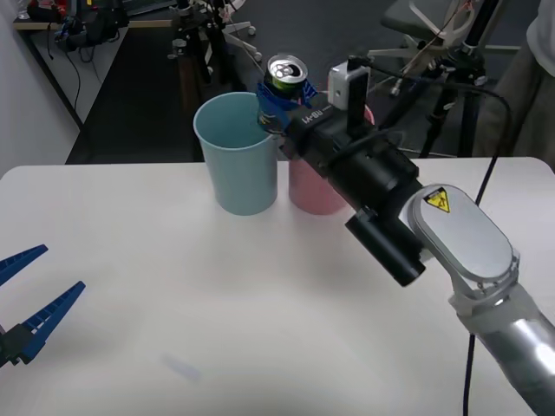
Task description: Grasp the object on the table and drop it into the matching bin: aluminum can to the light blue bin, PET bottle to the pink bin.
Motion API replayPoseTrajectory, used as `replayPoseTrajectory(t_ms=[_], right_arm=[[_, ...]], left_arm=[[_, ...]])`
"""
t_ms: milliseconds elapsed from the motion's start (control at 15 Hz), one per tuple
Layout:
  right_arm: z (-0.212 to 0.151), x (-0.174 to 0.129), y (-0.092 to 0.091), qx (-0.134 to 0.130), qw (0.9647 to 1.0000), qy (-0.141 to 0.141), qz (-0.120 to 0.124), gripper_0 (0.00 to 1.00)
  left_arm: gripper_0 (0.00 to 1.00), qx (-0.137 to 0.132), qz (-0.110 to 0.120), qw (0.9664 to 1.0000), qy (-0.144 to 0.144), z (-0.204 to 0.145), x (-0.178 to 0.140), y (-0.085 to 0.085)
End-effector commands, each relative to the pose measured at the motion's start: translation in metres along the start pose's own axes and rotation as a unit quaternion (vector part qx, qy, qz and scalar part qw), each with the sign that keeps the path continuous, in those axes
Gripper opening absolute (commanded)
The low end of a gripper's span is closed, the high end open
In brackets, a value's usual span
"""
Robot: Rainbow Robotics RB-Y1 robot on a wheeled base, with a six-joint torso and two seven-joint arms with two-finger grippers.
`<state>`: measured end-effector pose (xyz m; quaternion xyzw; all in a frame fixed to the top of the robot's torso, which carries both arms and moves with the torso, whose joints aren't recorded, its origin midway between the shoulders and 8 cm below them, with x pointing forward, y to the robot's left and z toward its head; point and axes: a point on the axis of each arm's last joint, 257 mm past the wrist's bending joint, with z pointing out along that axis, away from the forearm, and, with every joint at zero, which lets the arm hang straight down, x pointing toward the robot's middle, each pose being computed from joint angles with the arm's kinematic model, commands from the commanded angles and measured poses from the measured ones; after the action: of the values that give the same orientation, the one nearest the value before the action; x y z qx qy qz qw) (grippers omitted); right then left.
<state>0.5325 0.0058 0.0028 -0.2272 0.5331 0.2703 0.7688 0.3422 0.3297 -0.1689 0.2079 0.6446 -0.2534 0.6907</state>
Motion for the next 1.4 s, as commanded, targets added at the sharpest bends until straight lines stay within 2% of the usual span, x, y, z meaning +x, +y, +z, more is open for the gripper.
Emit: replayPoseTrajectory(t_ms=[67, 400, 667, 933, 1400], right_arm=[[0.034, 0.012, -0.013, 0.017, 0.9998, 0.012, -0.005, 0.00], [0.079, 0.028, -0.016, 0.032, 0.9990, 0.030, -0.009, 0.00], [0.102, 0.042, -0.017, 0.046, 0.9977, 0.047, -0.018, 0.00], [0.111, 0.055, -0.018, 0.054, 0.9961, 0.063, -0.030, 0.00], [0.112, 0.058, -0.016, 0.055, 0.9957, 0.066, -0.036, 0.00]], left_arm=[[1.00, 0.000, 0.000, 1.0000, 0.000, 0.000, 0.000, 0.000], [1.00, 0.000, 0.000, 1.0000, 0.000, 0.000, 0.000, 0.000], [1.00, 0.000, 0.000, 1.0000, 0.000, 0.000, 0.000, 0.000], [1.00, 0.000, 0.000, 1.0000, 0.000, 0.000, 0.000, 0.000], [1.00, 0.000, 0.000, 1.0000, 0.000, 0.000, 0.000, 0.000]])
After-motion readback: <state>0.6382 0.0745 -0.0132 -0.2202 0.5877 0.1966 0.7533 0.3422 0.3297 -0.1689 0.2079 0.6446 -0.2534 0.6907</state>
